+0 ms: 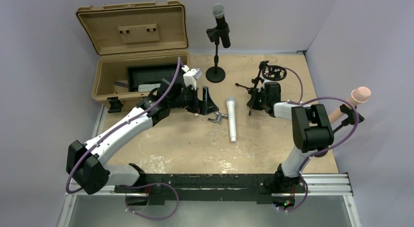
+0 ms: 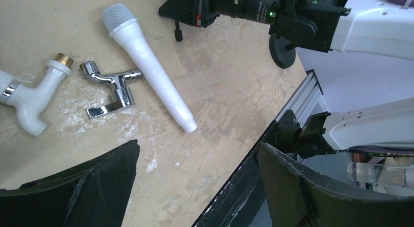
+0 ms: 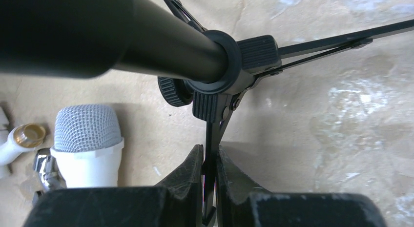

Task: Remove the microphone from the stand

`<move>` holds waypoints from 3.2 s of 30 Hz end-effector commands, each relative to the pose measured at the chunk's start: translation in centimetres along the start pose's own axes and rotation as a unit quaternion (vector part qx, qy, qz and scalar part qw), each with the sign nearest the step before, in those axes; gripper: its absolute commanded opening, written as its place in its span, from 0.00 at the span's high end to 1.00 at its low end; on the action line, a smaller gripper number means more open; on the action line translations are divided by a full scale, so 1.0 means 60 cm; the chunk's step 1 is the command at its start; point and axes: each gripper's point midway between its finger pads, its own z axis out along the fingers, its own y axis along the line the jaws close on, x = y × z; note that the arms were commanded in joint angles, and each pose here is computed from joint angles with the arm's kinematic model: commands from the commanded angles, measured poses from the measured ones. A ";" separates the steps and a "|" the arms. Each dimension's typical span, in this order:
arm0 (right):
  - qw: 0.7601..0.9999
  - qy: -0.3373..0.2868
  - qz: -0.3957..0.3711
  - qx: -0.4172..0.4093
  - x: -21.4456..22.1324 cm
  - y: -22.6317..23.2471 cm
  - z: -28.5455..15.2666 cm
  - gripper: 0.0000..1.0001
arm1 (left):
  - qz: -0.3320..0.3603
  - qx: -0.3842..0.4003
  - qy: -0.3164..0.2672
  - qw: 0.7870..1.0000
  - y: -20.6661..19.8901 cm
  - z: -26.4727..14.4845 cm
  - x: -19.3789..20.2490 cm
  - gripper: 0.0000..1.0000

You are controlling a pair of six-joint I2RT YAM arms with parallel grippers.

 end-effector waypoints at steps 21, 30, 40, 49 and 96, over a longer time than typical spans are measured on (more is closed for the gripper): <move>0.990 -0.083 0.074 -0.084 -0.033 0.022 -0.071 0.53 | -0.060 0.054 -0.114 0.990 -0.048 0.246 -0.125 0.26; 0.991 -0.067 0.076 -0.087 -0.029 0.008 -0.045 0.64 | -0.073 0.049 -0.128 0.988 -0.037 0.334 -0.170 0.32; 0.989 -0.073 0.064 -0.111 -0.033 0.026 -0.045 0.51 | -0.098 0.054 -0.137 0.984 -0.018 0.375 -0.163 0.36; 0.981 -0.105 0.047 -0.154 -0.049 0.056 -0.072 0.49 | -0.118 0.072 -0.132 0.982 -0.006 0.384 -0.158 0.43; 0.989 -0.055 0.065 -0.123 -0.011 0.045 0.004 1.00 | -0.431 0.168 -0.130 0.877 0.011 0.429 -0.199 1.00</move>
